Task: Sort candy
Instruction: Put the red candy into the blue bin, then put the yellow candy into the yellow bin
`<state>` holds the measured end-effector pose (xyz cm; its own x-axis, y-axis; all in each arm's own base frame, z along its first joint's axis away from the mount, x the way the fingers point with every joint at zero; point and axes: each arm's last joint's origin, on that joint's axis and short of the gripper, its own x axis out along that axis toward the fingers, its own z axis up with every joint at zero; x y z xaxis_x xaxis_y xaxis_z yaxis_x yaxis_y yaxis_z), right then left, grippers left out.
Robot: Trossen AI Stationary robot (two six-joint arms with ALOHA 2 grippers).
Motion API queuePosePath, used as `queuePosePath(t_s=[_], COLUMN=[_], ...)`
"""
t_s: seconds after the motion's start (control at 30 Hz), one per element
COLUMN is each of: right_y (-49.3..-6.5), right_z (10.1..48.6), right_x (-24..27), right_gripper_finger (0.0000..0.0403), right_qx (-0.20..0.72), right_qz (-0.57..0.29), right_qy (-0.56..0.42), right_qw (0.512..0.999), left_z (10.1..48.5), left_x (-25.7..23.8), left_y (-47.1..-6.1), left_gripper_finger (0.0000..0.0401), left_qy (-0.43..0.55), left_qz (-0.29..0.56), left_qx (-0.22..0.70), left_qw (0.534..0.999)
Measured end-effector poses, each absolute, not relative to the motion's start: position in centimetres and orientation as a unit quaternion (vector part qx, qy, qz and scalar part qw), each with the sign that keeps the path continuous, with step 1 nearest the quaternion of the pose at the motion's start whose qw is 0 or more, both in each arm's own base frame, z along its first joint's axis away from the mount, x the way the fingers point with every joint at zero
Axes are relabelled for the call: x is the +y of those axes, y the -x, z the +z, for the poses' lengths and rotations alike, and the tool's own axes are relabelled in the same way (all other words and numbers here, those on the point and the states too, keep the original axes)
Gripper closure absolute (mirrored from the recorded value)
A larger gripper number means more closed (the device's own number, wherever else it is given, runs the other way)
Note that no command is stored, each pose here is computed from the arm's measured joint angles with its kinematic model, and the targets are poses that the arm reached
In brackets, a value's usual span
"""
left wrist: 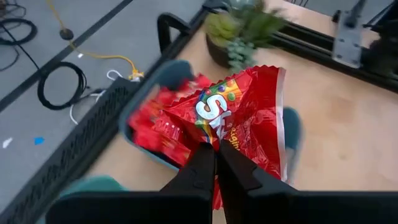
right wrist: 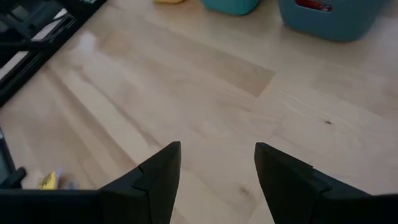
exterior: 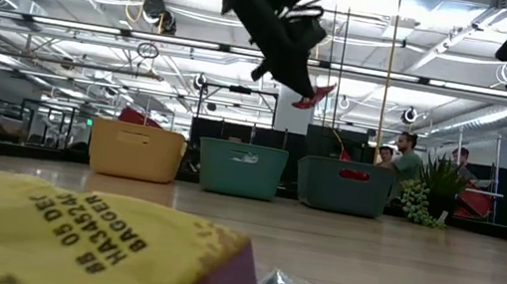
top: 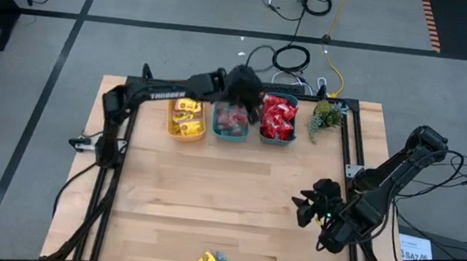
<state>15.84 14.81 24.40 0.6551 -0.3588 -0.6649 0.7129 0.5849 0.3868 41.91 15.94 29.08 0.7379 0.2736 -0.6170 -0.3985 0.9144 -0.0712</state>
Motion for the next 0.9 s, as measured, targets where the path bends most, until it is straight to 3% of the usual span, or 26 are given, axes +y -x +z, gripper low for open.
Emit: queuePosePath(t_s=[0.33, 0.73, 0.9], right_y=[-16.7, -16.9, -16.9], right_z=[24.4, 24.4, 24.4], right_x=[13.8, 13.6, 13.6], right_gripper_finger=[0.0206, 0.0206, 0.0206], right_qx=[0.246, 0.227, 0.224], right_qz=[-0.353, -0.37, -0.372], right_qy=[-0.376, -0.418, -0.425], right_qw=[0.821, 0.798, 0.794], left_z=[26.6, 25.4, 25.4], left_x=[21.0, 21.1, 21.1], left_y=[-45.7, -46.7, -46.7], left_gripper_finger=[0.0386, 0.0291, 0.0271], left_qy=[0.062, 0.05, 0.051], left_qz=[0.147, 0.136, 0.136], left_qx=[0.287, 0.281, 0.283], left_qw=[0.944, 0.949, 0.948])
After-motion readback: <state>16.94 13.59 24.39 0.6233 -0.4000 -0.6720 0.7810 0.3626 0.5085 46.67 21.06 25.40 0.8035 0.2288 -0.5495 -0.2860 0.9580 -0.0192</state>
